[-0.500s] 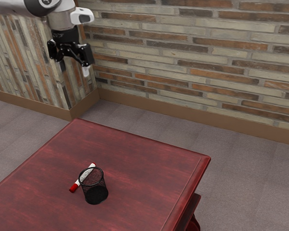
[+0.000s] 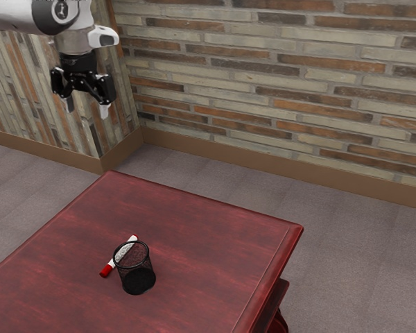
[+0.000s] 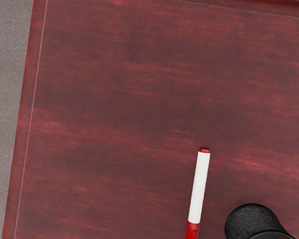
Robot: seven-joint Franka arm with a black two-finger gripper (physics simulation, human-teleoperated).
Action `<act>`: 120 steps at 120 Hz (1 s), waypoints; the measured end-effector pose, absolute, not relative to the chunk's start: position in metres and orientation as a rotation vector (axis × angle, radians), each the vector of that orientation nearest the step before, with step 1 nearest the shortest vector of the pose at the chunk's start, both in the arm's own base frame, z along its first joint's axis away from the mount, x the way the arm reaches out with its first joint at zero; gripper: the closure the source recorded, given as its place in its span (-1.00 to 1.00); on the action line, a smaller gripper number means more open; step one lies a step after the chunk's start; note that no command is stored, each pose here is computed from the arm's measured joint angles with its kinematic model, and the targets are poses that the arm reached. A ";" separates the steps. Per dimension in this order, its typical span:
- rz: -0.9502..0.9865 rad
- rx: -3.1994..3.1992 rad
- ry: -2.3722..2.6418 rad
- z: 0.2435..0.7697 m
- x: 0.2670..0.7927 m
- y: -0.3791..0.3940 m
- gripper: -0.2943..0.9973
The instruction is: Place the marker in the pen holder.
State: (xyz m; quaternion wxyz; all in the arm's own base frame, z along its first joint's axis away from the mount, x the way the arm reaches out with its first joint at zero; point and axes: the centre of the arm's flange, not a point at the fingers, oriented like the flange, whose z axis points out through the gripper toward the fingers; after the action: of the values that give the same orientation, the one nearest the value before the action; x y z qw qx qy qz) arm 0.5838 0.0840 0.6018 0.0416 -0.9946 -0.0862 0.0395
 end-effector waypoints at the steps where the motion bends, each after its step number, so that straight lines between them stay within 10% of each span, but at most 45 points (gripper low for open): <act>1: 0.121 -3.045 -0.264 0.601 0.584 0.084 -0.54; 69: 0.204 -3.045 -0.341 0.399 0.563 0.120 -0.54; 120: 0.080 -3.065 -0.152 0.340 0.576 0.093 -0.54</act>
State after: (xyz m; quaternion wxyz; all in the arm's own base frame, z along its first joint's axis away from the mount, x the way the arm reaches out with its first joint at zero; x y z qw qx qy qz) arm 0.5757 0.0930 0.3405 0.0356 -0.9978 -0.0496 0.0261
